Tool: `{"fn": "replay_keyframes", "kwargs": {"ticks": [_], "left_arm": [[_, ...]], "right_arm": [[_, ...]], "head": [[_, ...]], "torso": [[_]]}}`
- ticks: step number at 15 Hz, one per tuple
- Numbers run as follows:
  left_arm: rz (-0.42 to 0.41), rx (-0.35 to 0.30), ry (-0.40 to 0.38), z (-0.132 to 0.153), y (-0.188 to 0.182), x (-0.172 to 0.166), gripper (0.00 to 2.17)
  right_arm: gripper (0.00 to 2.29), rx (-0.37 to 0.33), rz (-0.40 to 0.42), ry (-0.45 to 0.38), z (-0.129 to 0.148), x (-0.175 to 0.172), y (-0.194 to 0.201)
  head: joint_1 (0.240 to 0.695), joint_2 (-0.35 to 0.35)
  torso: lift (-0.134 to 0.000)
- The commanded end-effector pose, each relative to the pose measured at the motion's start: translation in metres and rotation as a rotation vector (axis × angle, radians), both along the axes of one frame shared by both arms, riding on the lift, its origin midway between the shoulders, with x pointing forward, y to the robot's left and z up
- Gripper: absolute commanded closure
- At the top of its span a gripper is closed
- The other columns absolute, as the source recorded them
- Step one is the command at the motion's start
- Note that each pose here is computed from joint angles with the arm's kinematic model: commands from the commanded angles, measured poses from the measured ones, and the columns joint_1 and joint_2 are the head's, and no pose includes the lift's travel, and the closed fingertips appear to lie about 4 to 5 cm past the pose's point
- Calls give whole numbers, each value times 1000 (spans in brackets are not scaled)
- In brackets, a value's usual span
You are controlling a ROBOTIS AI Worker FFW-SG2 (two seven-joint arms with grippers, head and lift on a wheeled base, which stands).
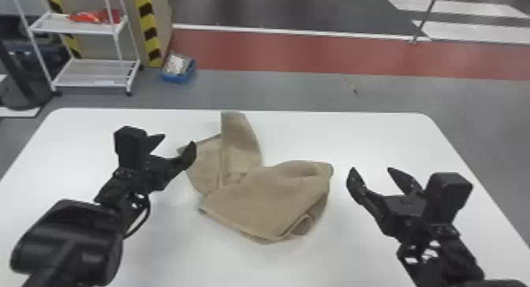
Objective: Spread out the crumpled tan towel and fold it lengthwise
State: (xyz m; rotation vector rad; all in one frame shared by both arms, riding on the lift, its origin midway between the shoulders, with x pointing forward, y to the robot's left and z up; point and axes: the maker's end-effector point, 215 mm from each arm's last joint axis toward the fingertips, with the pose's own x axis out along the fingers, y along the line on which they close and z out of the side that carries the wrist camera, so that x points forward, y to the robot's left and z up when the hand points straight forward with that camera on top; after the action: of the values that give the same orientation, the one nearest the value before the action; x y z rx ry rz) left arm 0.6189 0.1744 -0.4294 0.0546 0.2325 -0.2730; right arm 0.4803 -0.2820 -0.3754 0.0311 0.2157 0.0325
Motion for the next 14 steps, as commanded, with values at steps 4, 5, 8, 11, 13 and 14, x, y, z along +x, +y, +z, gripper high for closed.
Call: {"fn": "replay_keyframes", "kwargs": {"ticks": [4,5,8,11,13,14], "left_arm": [[-15,5,42,-16,-9,3,329],[-24,3,47,-18,-12,3,329],[-24,5,50,-18,-12,3,329],[-20,20,89,-29,-10,2,397],[-17,26,98,-33,-7,2,417],[-18,29,103,-36,-7,0,421]], "right_arm": [[215,2,4,-9,4,-2,2],[215,2,6,-10,5,-2,3],[215,4,10,-16,7,-2,5],[215,4,10,-17,8,-2,5],[215,7,10,-22,10,-2,5],[215,7,10,-25,11,-1,5]], "head": [[695,-108],[695,-110],[695,-115],[695,-115],[695,-112],[695,-111]], "torso": [[-124],[-124],[-124],[-124],[-124],[-124]]}}
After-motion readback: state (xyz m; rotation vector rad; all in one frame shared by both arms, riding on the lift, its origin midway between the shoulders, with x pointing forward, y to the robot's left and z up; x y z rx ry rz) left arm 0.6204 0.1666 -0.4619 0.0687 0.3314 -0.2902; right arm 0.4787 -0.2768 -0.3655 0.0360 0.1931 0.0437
